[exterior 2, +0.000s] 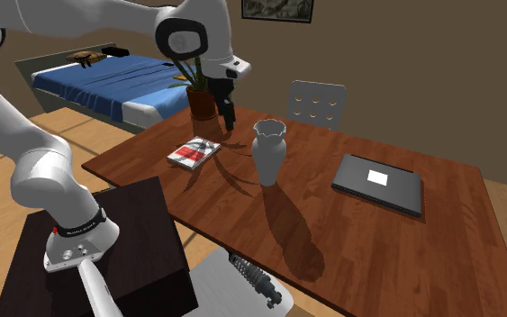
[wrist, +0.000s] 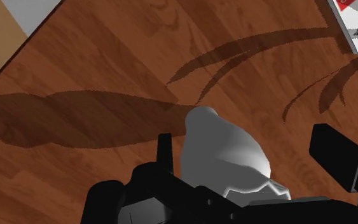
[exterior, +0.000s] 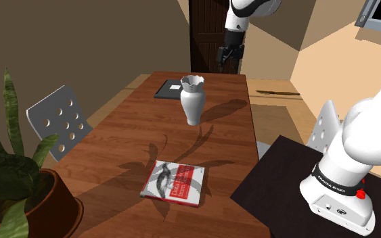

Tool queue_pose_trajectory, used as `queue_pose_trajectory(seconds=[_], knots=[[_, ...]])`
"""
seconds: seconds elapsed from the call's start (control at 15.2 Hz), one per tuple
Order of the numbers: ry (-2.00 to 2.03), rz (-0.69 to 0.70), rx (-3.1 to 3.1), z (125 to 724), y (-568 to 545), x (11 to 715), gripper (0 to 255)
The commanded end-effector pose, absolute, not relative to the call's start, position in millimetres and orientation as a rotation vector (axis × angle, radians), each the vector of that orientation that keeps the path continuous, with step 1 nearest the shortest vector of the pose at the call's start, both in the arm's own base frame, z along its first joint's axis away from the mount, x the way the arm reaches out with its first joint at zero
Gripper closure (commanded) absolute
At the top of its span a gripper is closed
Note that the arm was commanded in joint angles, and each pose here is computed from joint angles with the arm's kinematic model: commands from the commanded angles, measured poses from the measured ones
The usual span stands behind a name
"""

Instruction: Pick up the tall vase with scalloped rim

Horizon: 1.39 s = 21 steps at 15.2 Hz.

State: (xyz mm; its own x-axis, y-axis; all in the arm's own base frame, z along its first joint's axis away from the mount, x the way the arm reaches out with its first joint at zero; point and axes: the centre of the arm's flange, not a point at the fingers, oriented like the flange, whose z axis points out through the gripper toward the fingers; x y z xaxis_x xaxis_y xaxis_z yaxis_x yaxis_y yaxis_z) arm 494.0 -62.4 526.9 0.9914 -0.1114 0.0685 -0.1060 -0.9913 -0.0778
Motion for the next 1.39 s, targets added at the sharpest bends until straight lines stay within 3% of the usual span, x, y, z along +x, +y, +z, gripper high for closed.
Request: queue_pose_trajectory(seconds=[0.0,0.92,1.32], knots=[[0.168,-0.117,-3.037,513,-69,518,0],[0.173,-0.148,-2.871,444,-110,685,0],[0.173,-0.149,-2.869,417,-110,687,0]])
